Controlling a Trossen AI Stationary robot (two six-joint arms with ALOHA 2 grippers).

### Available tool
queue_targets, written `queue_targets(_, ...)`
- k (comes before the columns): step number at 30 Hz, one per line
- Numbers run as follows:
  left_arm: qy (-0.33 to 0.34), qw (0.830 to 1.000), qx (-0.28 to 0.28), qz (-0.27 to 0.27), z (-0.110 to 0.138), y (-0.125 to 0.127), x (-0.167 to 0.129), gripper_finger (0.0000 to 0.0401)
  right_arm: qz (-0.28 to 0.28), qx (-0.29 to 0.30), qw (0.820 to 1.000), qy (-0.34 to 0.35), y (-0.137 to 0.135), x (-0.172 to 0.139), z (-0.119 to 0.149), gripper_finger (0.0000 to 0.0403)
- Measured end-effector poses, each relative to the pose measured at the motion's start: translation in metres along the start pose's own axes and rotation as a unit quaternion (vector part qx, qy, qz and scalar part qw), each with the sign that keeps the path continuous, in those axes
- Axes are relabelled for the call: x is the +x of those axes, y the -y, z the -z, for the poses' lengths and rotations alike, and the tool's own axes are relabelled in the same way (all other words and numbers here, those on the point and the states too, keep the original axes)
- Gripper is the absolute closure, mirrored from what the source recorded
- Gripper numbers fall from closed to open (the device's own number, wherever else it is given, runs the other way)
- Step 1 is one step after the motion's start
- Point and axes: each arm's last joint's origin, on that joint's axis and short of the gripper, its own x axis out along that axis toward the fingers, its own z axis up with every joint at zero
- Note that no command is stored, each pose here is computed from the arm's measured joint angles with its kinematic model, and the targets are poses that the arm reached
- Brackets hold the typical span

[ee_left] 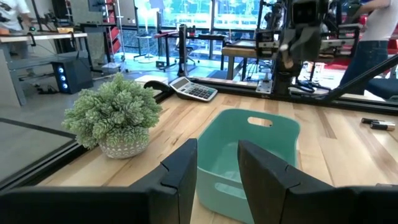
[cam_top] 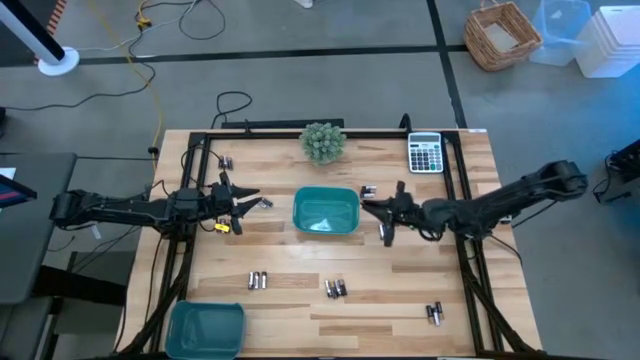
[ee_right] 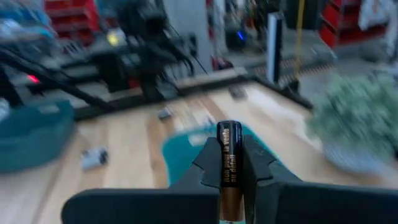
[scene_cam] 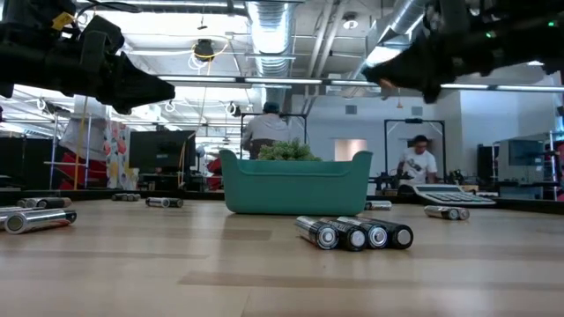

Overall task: Sort batteries
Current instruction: Put the black battery into the green bin

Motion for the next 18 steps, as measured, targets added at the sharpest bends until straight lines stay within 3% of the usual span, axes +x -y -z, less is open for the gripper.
queue_targets(12,0.002,1.000,-0.006,0.000,0.000,0.000,0.000,0.0289,-0.028,-0.056,0.998,0.013,-0.018,0.056,-0.017,0.0370)
queue_targets(18,0.003,1.000,-0.007,0.000,-0.001,0.000,0.000,0.0289,-0.034,-0.049,0.998,0.023,-0.017,0.062,-0.025,0.0323)
